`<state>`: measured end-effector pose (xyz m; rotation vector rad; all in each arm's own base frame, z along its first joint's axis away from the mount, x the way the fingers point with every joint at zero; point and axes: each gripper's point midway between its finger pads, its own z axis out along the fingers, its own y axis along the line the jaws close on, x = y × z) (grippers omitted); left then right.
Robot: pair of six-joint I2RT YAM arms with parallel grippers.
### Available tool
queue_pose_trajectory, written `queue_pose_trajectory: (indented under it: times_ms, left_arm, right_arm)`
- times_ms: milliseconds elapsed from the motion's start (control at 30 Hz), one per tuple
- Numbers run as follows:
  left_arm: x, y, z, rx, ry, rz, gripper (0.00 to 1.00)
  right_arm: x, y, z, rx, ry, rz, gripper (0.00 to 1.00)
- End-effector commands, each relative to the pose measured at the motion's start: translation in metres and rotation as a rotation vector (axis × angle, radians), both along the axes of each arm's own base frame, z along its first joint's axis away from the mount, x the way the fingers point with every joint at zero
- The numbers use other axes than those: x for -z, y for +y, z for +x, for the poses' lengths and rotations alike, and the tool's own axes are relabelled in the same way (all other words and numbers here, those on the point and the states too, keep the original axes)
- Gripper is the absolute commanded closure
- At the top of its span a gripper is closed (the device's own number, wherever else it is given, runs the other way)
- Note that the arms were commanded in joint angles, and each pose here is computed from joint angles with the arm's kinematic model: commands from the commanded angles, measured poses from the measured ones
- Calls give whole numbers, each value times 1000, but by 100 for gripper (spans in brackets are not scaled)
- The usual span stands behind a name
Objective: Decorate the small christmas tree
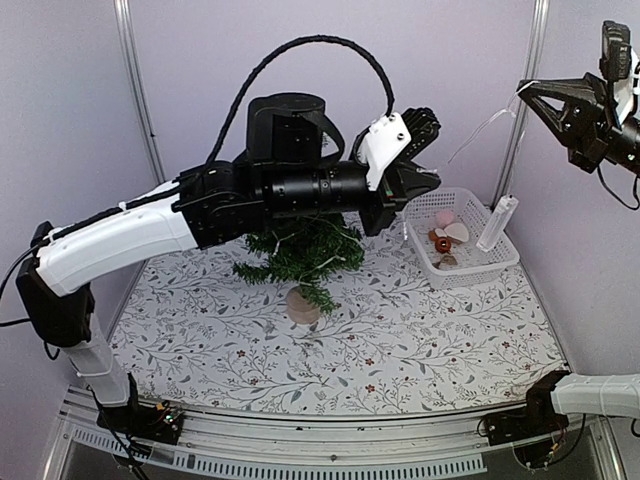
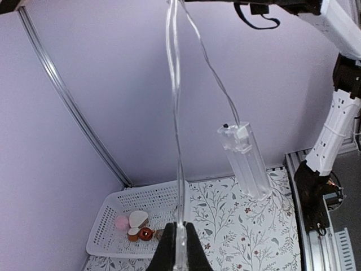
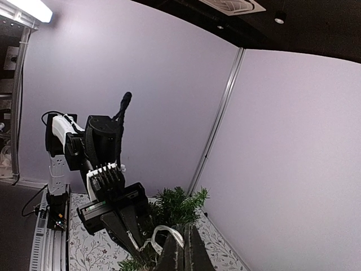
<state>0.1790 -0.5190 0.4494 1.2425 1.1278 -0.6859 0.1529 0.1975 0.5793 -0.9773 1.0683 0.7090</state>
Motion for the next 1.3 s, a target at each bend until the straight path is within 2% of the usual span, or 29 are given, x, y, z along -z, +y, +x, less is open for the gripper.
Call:
queue_pose_trajectory:
  times_ms: [0,167,433,533,833,1133,1267]
  left_arm:
    - [-9,30,-28,60,34,-24,100]
    - [-7,56,-46,74,85,-30,100]
    - [16,72,-69,104,195,6,100]
    - [18,87,-70,73,245,-37,100]
    - [34,151,-20,-295,310,-224,100]
    - [54,211,15,-584,393,-376,100]
    - [56,231,26,-658,406,-420,100]
  right_arm:
    - [6,8,5,-30,17,-2,100]
    - [10,20,8,-78,35,-3,100]
    - [18,50,10,-165,65,-26,100]
    - [23,64,14,-186,73,-32,100]
    - [23,95,42,-94,8,-63,100]
    - [-1,120,84,137,-216,-117,100]
    - [-7,132,106,255,-335,-142,100]
